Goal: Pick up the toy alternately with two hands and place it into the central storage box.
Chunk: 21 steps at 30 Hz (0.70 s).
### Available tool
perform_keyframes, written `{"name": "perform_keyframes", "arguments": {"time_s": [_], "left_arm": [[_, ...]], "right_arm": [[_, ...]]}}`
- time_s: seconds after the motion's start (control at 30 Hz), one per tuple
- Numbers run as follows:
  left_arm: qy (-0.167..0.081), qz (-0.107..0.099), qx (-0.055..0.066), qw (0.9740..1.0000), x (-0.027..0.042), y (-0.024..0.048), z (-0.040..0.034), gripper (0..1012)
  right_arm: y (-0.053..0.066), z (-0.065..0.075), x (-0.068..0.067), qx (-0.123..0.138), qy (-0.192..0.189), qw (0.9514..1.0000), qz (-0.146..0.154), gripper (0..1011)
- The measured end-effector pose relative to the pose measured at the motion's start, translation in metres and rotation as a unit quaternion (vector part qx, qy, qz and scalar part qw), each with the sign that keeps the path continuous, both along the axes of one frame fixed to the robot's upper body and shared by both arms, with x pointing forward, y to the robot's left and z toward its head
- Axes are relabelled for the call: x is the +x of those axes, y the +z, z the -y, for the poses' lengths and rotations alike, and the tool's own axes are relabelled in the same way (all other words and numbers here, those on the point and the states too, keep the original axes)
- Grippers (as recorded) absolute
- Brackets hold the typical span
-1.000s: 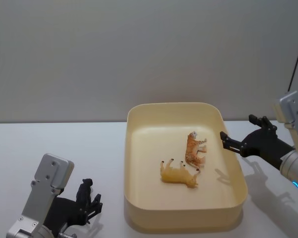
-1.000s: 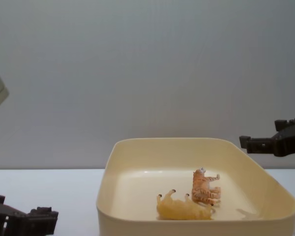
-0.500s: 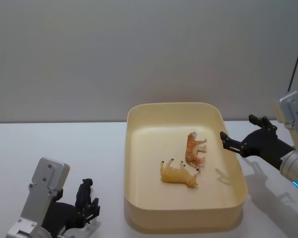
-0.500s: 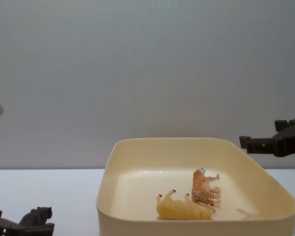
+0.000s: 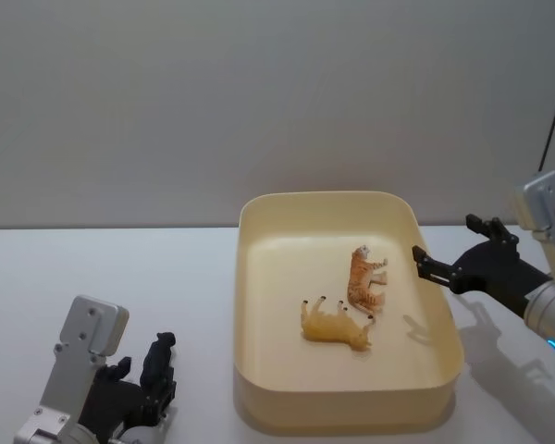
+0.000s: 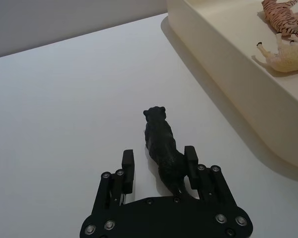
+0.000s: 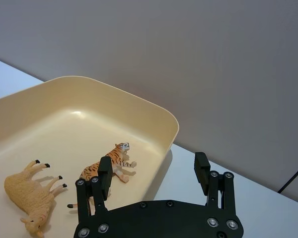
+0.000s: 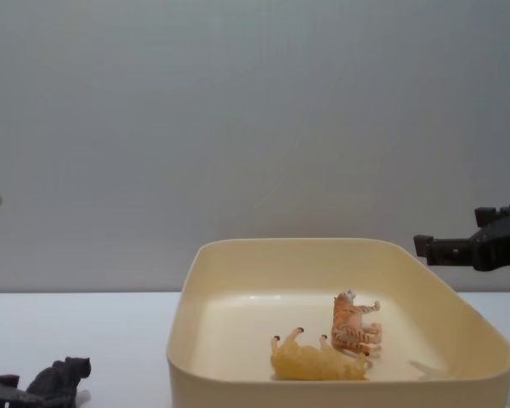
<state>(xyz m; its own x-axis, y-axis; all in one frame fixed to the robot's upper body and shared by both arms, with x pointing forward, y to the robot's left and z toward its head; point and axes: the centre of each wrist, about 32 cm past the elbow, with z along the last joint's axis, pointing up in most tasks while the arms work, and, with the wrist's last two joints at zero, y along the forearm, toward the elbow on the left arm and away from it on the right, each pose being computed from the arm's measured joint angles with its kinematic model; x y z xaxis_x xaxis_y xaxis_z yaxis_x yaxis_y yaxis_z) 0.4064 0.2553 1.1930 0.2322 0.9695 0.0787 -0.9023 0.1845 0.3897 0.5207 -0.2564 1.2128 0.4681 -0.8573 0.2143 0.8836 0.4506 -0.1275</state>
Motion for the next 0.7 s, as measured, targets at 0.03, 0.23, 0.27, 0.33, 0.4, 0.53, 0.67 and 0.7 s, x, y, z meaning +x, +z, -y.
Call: {"name": "perform_keyframes", "arguments": {"time_s": [0.03, 0.23, 0.27, 0.33, 0.4, 0.53, 0.67, 0.7], "left_arm": [[0.0, 0.0, -0.001, 1.0, 0.0001, -0.0002, -0.0001, 587], [0.0, -0.001, -0.002, 1.0, 0.0005, -0.0009, -0.0003, 383], [0.0, -0.001, -0.002, 1.0, 0.0005, -0.0008, -0.0003, 360], [0.0, 0.0, -0.003, 1.0, 0.0009, -0.0004, -0.0003, 325], [-0.002, 0.0, -0.002, 1.0, 0.0021, 0.0009, -0.0003, 295], [-0.007, 0.002, 0.001, 1.0, 0.006, 0.0053, -0.0003, 295], [-0.013, 0.008, 0.005, 0.9999, 0.0127, 0.0136, 0.0, 295], [-0.014, 0.01, 0.005, 0.9998, 0.0144, 0.0158, 0.0002, 296]], "right_arm": [[0.0, 0.0, 0.0, 0.0, 0.0, 1.0, 0.0, 1001], [0.0, 0.0, 0.0, 0.0, 0.0, 1.0, 0.0, 1001], [0.0, 0.0, 0.0, 0.0, 0.0, 1.0, 0.0, 1001], [0.0, 0.0, 0.0, 0.0, 0.0, 1.0, 0.0, 1001], [0.0, 0.0, 0.0, 0.0, 0.0, 1.0, 0.0, 1001], [0.0, 0.0, 0.0, 0.0, 0.0, 1.0, 0.0, 1001], [0.0, 0.0, 0.0, 0.0, 0.0, 1.0, 0.0, 1001], [0.0, 0.0, 0.0, 0.0, 0.0, 1.0, 0.0, 1001]]}}
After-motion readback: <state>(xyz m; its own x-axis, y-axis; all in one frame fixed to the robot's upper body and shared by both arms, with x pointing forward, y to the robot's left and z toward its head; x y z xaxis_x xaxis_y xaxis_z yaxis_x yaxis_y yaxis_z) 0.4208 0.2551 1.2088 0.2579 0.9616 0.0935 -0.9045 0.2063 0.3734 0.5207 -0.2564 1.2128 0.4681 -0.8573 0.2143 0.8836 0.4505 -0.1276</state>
